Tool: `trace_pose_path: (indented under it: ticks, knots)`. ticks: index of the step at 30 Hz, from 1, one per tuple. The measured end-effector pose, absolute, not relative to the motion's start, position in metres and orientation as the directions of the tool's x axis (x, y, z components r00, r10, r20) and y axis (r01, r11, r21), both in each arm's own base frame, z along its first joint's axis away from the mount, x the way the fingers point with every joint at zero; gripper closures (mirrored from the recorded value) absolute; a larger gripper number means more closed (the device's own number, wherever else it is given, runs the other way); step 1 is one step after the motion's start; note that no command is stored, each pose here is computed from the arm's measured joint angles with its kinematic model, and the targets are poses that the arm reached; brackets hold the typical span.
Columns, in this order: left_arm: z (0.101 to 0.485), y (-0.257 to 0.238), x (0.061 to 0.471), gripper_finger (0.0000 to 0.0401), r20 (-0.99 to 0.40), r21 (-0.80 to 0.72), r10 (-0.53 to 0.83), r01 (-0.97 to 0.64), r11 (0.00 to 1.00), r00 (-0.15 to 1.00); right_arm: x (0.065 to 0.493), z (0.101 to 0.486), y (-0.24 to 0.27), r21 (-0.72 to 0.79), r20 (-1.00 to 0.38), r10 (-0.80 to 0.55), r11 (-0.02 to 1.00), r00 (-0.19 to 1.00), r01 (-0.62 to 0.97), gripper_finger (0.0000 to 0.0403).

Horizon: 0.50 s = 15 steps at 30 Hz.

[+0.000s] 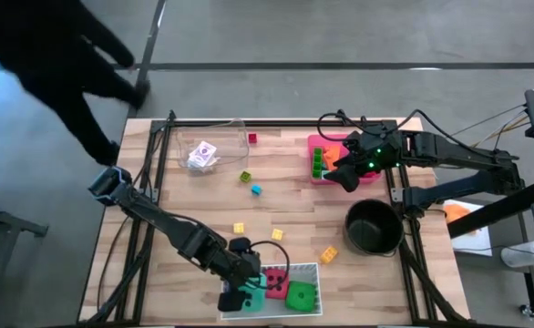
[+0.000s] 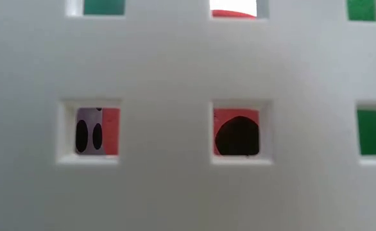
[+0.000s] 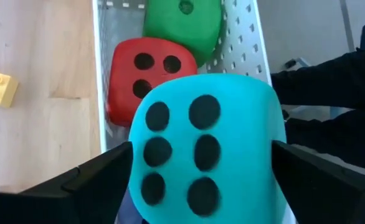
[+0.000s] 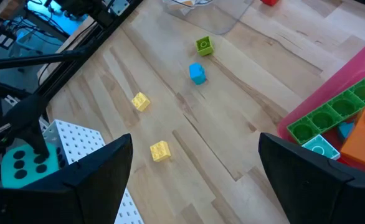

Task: Pick & Place Toys
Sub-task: Put the blue dice into the white bin

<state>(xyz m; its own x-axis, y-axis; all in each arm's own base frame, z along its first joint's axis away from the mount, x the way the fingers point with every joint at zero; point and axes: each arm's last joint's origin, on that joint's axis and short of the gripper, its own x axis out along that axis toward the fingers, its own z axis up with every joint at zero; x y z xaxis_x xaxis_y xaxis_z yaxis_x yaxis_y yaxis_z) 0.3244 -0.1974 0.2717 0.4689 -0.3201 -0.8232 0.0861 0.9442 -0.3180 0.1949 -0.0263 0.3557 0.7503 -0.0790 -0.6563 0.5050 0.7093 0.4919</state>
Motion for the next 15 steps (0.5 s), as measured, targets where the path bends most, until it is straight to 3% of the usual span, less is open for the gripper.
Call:
trace_pose_path:
  ticks: [15]
  knots:
    - [0.2812, -0.2004, 0.3258, 0.0023, -0.803, -0.342, -0.349, 0.105, 0.934, 0.484, 0.1949, 0.3558, -0.0263, 0.492, -0.656, -0.079, 0.709, 0.750, 0.505, 0.0062]
